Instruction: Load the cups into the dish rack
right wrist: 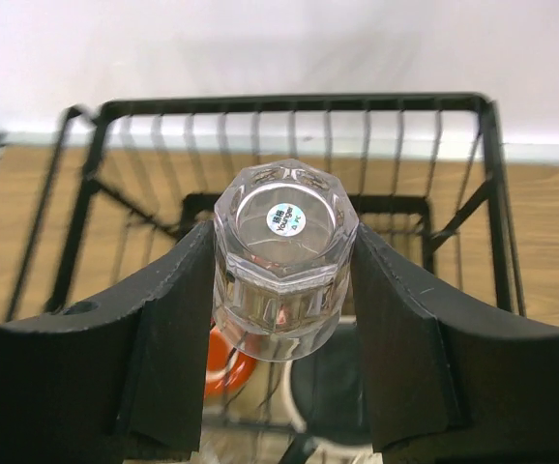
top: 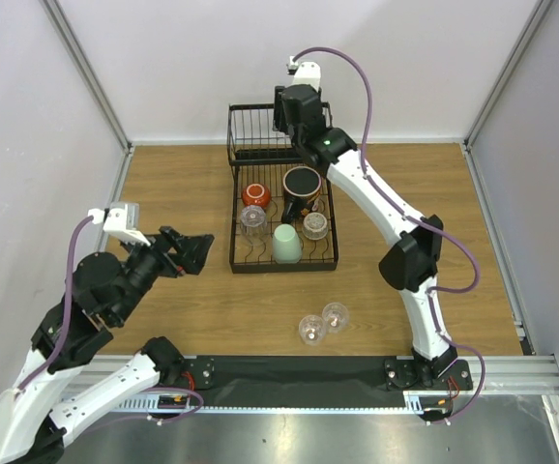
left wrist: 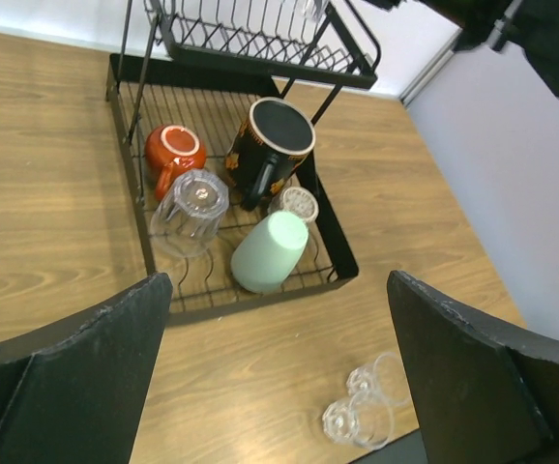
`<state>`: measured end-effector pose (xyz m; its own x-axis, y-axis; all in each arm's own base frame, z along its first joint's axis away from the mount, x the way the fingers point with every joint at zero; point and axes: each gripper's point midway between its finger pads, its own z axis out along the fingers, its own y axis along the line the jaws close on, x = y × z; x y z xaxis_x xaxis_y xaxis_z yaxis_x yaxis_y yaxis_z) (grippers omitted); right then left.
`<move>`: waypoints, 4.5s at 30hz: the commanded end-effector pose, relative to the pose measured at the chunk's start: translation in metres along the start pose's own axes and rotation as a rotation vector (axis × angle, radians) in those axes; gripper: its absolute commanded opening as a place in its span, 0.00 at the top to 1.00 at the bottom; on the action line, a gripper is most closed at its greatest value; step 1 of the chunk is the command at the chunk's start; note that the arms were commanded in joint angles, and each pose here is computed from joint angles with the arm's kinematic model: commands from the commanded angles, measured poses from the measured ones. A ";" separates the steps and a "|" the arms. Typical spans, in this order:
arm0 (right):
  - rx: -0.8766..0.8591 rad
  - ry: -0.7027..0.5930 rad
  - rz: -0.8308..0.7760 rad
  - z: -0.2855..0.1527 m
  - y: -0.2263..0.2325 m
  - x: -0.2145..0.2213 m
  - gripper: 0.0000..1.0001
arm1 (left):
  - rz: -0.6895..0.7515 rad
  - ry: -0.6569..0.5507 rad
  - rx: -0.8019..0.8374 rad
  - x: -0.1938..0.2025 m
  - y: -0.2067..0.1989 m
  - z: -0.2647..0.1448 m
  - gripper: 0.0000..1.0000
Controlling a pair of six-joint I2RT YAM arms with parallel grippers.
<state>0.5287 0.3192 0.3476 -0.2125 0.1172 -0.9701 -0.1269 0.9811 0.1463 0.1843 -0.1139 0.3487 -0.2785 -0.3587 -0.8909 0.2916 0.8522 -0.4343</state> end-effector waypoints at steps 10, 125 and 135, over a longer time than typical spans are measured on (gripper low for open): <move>0.210 -0.118 -0.087 0.022 -0.043 -0.012 1.00 | 0.110 0.034 -0.058 0.008 0.020 -0.011 0.00; -0.102 0.646 0.344 -0.282 -0.164 0.113 0.00 | 0.581 1.137 0.049 0.264 -0.055 0.046 1.00; -0.448 0.557 0.574 -0.267 -0.094 0.053 0.00 | 0.160 0.470 0.243 0.077 -0.122 0.096 1.00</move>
<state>0.2606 0.1625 0.2853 -0.8020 0.3125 -0.5090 -0.0915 0.7779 0.6217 0.2002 -0.2712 0.2541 -0.6705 0.2464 -0.6998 0.5519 0.7960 -0.2486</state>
